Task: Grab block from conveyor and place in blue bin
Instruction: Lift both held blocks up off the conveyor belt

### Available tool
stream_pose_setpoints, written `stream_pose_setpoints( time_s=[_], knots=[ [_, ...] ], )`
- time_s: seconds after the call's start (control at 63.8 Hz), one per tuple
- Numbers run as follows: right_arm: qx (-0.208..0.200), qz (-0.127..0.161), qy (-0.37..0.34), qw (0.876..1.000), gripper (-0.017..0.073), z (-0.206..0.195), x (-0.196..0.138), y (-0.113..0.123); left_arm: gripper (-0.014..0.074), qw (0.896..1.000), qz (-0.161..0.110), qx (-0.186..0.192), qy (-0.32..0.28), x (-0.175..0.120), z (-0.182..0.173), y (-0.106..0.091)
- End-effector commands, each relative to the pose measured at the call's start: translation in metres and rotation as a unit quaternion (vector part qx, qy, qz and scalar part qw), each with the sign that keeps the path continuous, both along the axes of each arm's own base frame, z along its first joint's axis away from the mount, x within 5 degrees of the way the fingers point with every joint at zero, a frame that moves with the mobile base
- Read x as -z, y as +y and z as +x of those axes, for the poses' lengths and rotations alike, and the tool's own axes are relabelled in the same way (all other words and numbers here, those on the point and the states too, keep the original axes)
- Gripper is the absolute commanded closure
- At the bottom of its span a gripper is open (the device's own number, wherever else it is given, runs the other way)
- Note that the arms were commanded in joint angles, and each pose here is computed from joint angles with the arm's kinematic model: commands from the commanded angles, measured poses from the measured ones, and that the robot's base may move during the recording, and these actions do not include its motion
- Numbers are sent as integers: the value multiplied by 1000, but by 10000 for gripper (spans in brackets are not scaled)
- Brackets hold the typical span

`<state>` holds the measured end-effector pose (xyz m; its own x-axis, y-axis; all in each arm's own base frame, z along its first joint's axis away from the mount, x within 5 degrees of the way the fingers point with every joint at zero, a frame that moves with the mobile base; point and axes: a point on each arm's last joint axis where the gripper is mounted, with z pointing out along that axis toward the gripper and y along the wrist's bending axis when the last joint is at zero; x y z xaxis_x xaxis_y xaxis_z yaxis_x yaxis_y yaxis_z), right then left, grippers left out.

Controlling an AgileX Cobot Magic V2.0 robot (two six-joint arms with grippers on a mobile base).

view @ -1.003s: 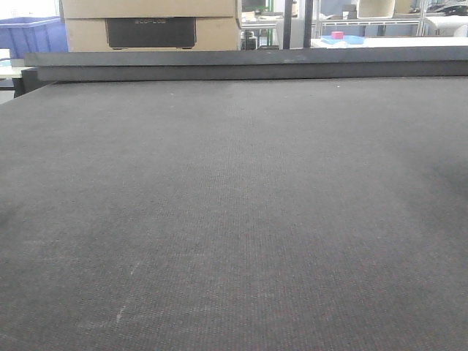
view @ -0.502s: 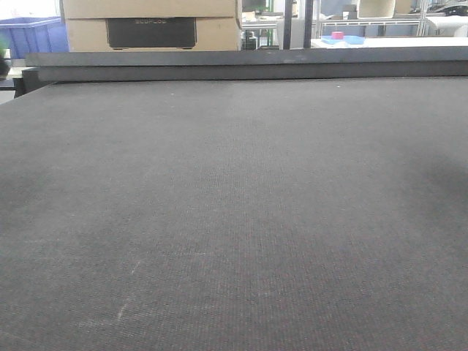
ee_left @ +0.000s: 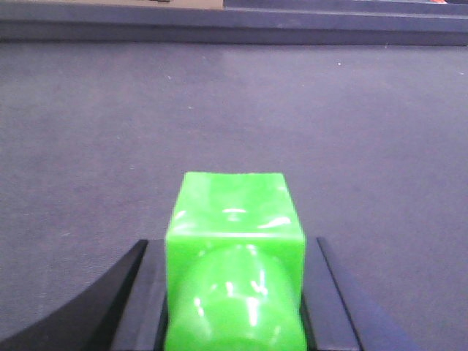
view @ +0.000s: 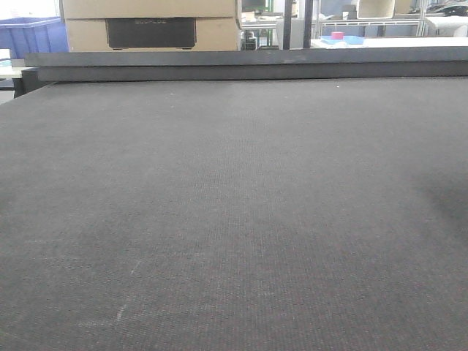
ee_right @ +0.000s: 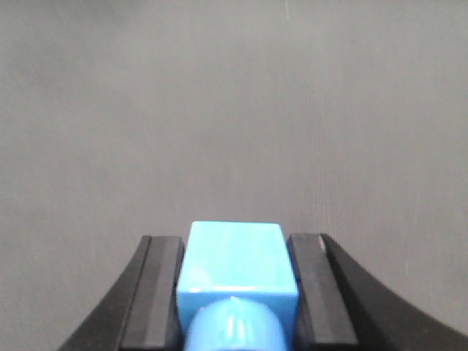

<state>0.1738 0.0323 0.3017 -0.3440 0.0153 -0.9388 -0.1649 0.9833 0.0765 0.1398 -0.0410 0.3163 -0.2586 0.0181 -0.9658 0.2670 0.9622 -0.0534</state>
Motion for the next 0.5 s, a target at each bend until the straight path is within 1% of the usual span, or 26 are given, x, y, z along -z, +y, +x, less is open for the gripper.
stream_pose_setpoints(
  time_s=[0.0, 0.125, 0.188, 0.282, 0.345, 0.423, 0.486],
  knots=[
    [-2, -2, -65, 998, 721, -13, -10, -2, 704, 999, 2, -2, -40, -3, -13, 5],
    [-2, 4, -94, 996, 721, -27, -20, -5, 704, 997, -6, -6, -74, -10, -26, 10],
    [0, 9, -123, 992, 721, -34, -27, -6, 704, 994, -7, -6, -106, -17, -32, 12],
    [3, 16, -164, 986, 721, -41, -36, -8, 704, 990, -17, -6, -139, -24, -38, 13],
    [3, 18, -176, 984, 721, -45, -40, -9, 704, 989, -19, -6, -148, -25, -40, 14],
    [2, 13, -187, 982, 721, -49, -42, -9, 704, 989, -20, -6, -149, -26, -41, 14],
    [1, 2, -197, 980, 721, -53, -44, -10, 704, 989, -19, -6, -148, -25, -41, 14]
  ],
)
